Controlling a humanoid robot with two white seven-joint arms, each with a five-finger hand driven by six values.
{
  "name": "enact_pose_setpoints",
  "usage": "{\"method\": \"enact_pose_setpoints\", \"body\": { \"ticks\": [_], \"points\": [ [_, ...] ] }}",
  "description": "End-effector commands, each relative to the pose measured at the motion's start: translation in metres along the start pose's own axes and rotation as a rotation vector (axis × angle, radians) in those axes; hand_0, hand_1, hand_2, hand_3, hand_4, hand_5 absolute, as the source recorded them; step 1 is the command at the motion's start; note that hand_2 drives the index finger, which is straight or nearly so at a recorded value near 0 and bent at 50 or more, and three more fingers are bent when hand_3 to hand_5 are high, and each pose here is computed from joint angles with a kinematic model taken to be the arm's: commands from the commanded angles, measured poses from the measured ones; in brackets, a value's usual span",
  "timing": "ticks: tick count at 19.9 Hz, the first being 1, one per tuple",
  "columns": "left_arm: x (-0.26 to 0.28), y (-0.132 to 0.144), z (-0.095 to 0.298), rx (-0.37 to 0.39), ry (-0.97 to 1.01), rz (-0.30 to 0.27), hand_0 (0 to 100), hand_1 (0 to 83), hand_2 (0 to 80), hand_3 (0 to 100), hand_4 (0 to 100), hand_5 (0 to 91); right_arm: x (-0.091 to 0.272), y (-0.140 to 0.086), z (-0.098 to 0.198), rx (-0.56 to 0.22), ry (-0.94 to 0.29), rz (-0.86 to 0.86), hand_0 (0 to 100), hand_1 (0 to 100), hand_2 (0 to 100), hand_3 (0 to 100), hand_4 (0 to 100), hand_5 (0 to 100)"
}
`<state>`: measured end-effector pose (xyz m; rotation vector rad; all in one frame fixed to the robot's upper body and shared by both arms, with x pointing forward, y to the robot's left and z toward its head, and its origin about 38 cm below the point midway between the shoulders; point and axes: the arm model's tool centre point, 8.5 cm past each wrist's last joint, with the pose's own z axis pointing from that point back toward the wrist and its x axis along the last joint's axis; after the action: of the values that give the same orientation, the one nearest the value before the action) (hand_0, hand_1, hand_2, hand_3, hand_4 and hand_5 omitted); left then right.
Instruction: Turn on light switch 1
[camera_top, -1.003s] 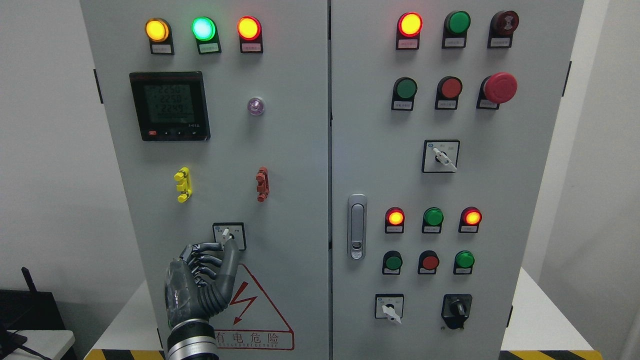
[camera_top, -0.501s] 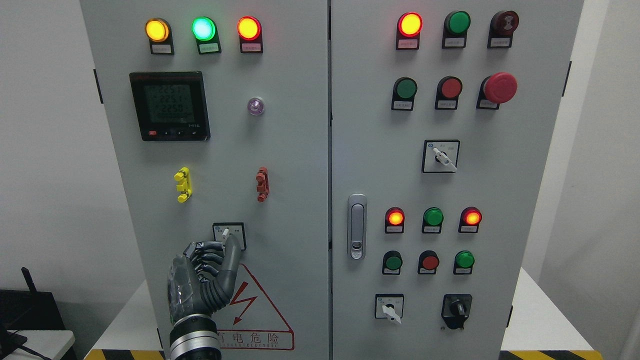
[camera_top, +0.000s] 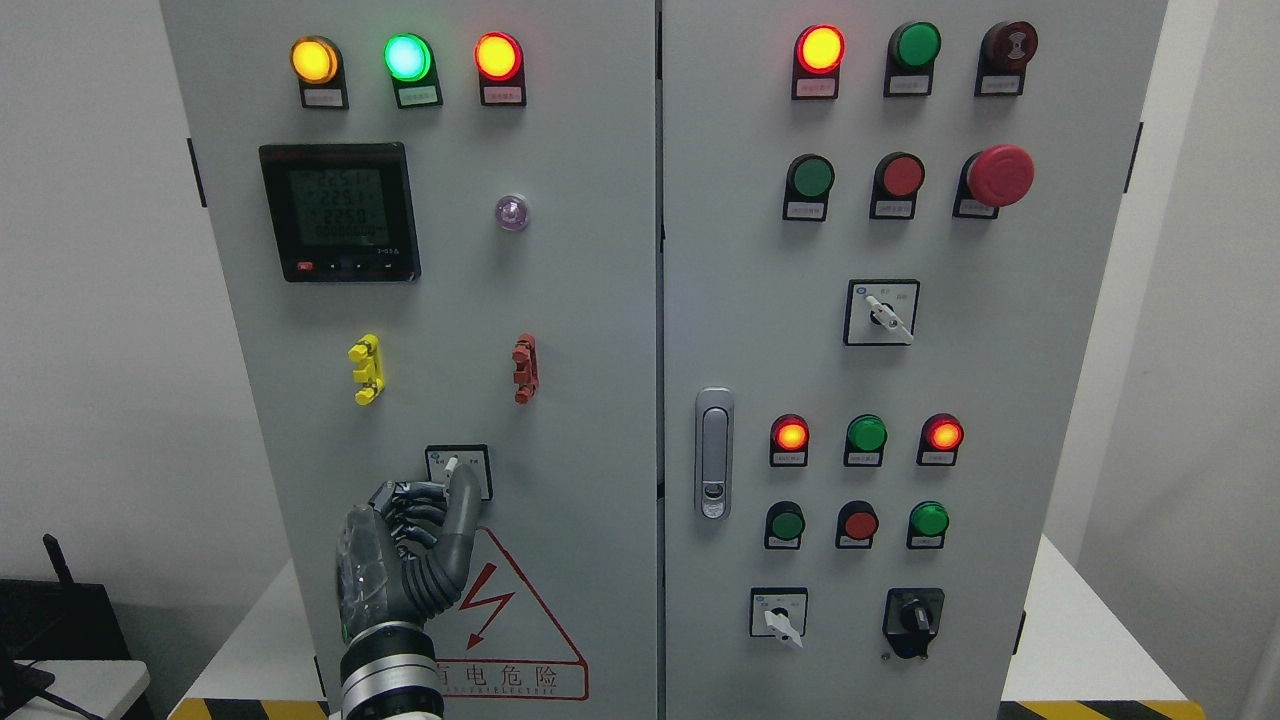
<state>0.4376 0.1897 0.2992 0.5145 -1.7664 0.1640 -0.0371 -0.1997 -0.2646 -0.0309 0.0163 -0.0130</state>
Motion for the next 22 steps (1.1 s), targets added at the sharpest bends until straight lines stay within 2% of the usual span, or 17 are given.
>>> {"method": "enact_pose_setpoints", "body": {
  "ticks": [1,22],
  "points": [
    [-0.0003,-0.0003,-0.0001,0.000,0.009,-0.005,26,39.5,49.1,74,82,86.0,-0.0004,0.0008,0.0001,0.002,0.001,-0.008,12,39,0,0,0,0],
    [0.0087,-0.0018,-0.0053,-0.002,0.015,-0.011,26,41.6,49.6,75,82,85.9,-0.0005,-0.0001,0.0000,0.000,0.002,-0.008,12,39,0,0,0,0]
  ]
}}
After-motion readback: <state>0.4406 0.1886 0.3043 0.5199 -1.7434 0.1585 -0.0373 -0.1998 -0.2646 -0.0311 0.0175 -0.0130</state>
